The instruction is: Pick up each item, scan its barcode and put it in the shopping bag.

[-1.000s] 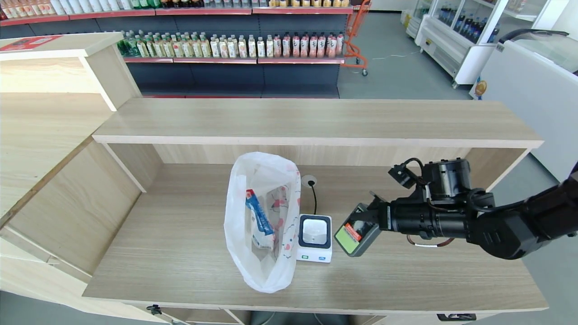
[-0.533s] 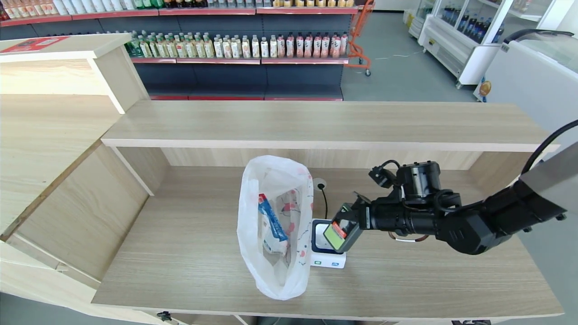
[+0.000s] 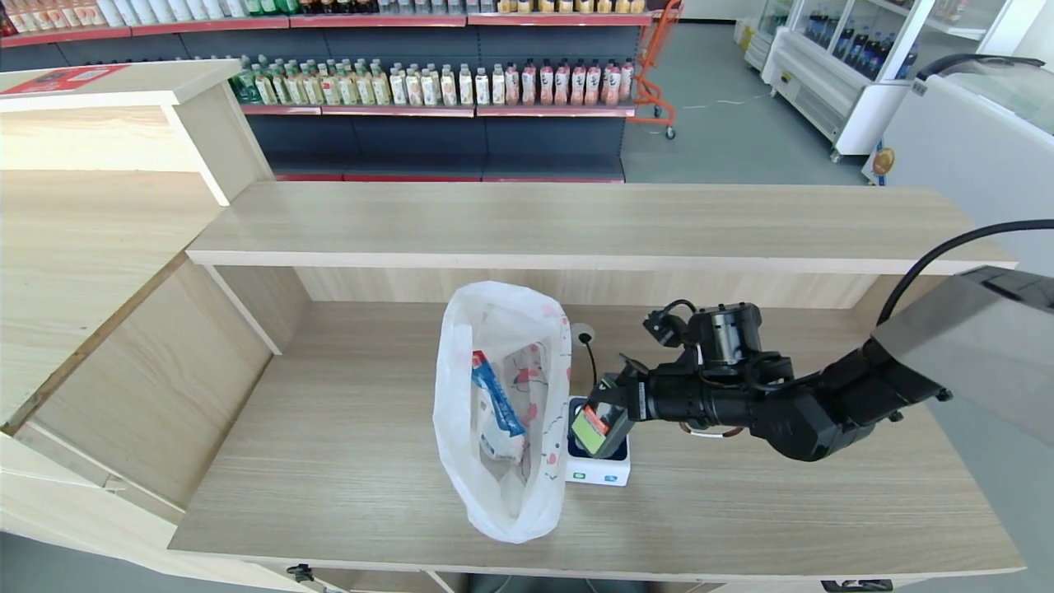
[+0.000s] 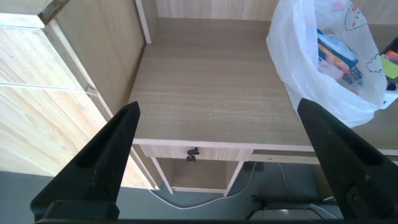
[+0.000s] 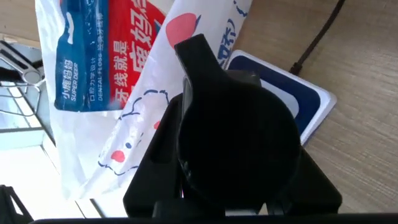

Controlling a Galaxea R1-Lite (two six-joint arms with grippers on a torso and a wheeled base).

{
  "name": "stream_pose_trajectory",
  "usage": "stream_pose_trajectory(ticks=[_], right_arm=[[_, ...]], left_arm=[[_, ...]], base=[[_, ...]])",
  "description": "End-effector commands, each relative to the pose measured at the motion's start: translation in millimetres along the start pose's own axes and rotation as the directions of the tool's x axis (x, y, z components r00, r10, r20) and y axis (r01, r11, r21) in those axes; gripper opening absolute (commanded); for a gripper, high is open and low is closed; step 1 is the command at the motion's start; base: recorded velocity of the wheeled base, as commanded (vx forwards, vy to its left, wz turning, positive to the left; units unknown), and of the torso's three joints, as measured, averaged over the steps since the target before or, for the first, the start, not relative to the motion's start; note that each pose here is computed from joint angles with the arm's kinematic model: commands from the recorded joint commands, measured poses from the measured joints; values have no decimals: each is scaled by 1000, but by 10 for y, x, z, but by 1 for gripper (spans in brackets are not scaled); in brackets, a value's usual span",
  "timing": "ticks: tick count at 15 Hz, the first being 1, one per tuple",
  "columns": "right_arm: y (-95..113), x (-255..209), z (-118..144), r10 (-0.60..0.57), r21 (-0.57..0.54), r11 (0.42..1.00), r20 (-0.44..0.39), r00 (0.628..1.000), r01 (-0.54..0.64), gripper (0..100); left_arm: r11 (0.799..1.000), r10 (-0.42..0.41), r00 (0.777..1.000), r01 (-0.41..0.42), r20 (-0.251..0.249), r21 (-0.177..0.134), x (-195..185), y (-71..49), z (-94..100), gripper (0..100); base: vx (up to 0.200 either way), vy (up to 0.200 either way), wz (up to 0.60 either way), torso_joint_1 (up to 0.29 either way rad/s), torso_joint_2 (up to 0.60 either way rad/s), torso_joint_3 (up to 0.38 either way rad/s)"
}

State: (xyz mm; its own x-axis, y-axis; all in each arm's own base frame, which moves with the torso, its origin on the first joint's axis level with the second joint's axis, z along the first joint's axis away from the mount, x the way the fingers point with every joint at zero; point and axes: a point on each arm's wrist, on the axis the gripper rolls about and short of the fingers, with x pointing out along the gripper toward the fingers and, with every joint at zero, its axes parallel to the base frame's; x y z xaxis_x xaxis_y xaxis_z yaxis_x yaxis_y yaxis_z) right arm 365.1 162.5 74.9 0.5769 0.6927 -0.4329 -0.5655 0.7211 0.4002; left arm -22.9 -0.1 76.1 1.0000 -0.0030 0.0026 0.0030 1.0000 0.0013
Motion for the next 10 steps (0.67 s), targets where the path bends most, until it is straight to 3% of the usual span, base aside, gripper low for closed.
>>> stream_pose_trajectory(ticks=[1, 10], right_arm=[[-51, 136, -43, 1, 3, 1000, -13, 1000, -1, 0], [-111, 261, -87, -9, -10, 1000, 20, 1000, 9, 0]], left_arm=[[1000, 0, 1000, 0, 1, 0, 0, 0, 0, 100], [1000, -2, 1000, 2, 1, 0, 0, 0, 0, 100]], base=[[0, 0, 0, 0, 0, 0], [0, 0, 0, 0, 0, 0]])
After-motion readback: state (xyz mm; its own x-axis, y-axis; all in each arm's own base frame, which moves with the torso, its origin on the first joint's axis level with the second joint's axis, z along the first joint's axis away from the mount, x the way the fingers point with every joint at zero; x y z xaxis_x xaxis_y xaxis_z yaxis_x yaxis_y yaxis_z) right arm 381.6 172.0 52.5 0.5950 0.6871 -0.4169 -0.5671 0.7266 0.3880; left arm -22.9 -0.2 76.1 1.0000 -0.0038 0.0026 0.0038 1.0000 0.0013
